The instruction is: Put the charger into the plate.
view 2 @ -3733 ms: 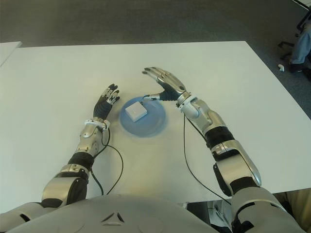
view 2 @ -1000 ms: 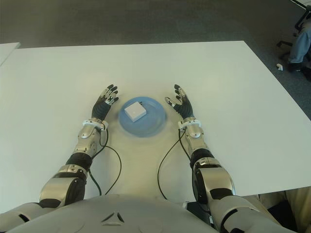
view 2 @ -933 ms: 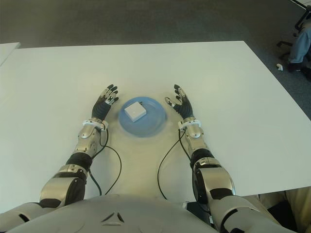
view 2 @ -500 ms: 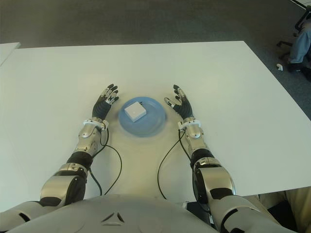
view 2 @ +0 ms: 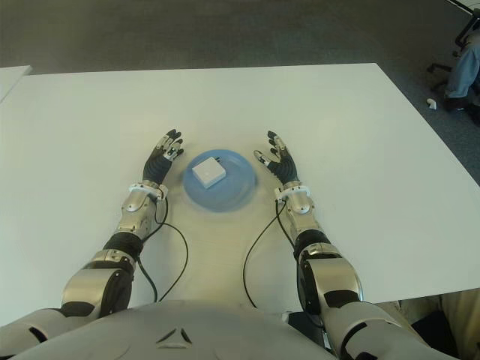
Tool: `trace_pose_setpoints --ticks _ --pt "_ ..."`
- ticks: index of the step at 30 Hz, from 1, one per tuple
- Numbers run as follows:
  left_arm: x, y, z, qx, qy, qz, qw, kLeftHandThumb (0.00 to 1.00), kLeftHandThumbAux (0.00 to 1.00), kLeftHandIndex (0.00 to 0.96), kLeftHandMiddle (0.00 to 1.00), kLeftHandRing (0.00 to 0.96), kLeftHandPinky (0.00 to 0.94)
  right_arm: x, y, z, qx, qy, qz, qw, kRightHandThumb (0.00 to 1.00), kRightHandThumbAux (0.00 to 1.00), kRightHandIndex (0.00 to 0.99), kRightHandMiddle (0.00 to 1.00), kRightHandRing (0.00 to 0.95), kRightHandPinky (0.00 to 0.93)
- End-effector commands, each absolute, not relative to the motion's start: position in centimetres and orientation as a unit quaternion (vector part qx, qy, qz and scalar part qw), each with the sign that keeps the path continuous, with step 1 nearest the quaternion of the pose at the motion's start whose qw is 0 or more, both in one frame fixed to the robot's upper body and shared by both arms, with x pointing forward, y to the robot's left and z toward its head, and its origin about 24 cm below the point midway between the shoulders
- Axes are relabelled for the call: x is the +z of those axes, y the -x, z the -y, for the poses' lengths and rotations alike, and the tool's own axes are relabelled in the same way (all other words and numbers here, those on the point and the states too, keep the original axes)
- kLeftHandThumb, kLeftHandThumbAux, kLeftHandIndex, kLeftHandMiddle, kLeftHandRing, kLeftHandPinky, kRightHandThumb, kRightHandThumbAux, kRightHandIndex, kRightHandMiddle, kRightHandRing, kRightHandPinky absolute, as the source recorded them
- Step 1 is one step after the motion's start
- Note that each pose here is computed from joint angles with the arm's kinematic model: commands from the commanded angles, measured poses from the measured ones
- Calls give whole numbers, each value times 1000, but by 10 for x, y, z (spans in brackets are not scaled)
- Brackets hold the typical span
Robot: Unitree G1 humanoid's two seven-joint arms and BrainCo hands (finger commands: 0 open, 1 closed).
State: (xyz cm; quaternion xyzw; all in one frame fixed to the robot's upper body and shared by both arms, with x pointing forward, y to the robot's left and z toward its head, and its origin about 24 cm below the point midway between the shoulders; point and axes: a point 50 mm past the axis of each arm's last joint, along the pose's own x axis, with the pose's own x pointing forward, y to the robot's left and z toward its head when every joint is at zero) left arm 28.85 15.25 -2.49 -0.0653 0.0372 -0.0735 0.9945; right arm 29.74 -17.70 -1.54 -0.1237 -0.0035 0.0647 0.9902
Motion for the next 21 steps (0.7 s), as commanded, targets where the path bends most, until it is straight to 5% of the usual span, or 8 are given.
trace_pose_setpoints --ticks 1,21 --pt "-37 -282 -154 -67 59 -74 993 0 468 51 91 18 0 -37 -282 178 66 122 -50 989 142 594 0 0 0 4" --pt "-39 -282 -154 -70 58 -76 993 0 468 40 94 24 0 -38 -280 175 65 129 -45 988 163 579 0 0 0 18"
